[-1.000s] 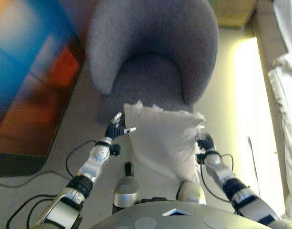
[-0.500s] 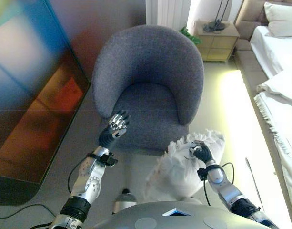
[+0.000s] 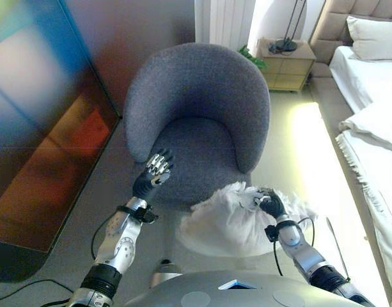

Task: Pick up the cushion and take it to the sofa

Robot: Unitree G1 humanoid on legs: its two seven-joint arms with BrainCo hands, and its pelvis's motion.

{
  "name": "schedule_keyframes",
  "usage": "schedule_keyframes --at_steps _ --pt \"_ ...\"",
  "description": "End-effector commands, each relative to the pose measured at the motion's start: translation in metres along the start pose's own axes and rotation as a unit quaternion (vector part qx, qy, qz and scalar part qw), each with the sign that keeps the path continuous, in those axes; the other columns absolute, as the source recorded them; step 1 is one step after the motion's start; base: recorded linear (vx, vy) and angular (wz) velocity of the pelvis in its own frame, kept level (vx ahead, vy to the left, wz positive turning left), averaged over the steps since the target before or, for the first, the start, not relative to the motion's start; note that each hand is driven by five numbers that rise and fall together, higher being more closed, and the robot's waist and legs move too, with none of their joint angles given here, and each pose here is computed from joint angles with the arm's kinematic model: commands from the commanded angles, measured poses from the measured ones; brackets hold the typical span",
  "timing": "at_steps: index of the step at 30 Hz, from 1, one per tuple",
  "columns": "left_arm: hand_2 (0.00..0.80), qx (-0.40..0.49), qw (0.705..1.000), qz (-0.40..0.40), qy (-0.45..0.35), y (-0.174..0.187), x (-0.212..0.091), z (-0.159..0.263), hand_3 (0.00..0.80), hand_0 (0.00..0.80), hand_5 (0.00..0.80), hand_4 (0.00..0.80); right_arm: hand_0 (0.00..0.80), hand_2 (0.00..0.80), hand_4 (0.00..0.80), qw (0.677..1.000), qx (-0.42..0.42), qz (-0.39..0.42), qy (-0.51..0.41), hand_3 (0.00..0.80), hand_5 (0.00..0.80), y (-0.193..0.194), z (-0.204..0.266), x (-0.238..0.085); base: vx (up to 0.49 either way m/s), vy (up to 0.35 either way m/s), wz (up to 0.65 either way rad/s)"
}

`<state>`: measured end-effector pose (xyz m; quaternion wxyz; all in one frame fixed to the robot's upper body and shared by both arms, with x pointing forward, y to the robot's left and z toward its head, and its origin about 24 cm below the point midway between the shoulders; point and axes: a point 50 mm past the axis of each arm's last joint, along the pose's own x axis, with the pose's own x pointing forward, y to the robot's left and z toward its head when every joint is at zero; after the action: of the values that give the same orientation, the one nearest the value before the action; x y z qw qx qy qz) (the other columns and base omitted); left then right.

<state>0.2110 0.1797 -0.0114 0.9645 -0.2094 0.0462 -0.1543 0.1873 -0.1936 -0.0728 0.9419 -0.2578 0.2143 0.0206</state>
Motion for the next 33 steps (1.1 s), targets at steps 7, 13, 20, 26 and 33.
schedule_keyframes --at_steps 7,13,20,26,33 --pt "0.0 0.011 0.983 -0.098 -0.157 -0.039 0.035 0.064 0.0 0.0 0.0 0.0 0.8 0.8 0.8 0.937 0.053 -0.029 -0.344 0.8 0.8 -0.021 0.148 0.01 -0.029 0.001 0.0" --pt "0.0 0.012 0.973 -0.122 -0.196 -0.052 0.033 0.08 0.0 0.0 0.0 0.0 0.8 0.8 0.8 0.911 0.054 -0.009 -0.409 0.8 0.8 -0.019 0.172 -0.005 0.0 0.0 0.0" --pt "0.0 0.005 0.967 -0.143 -0.21 -0.06 0.032 0.089 0.0 0.0 0.0 0.0 0.8 0.8 0.8 0.888 0.064 0.009 -0.455 0.8 0.8 -0.023 0.189 -0.019 0.0 0.0 0.0" --pt "0.0 -0.011 0.966 -0.141 -0.217 -0.064 0.031 0.093 0.0 0.0 0.0 0.0 0.8 0.8 0.8 0.853 0.057 0.011 -0.519 0.8 0.8 -0.026 0.209 -0.036 0.0 0.0 0.0" --pt "0.0 0.001 0.959 -0.162 -0.234 -0.072 0.032 0.103 0.0 0.0 0.0 0.0 0.8 0.8 0.8 0.812 0.053 -0.002 -0.581 0.8 0.8 -0.036 0.234 -0.051 0.01 -0.056 -0.01"
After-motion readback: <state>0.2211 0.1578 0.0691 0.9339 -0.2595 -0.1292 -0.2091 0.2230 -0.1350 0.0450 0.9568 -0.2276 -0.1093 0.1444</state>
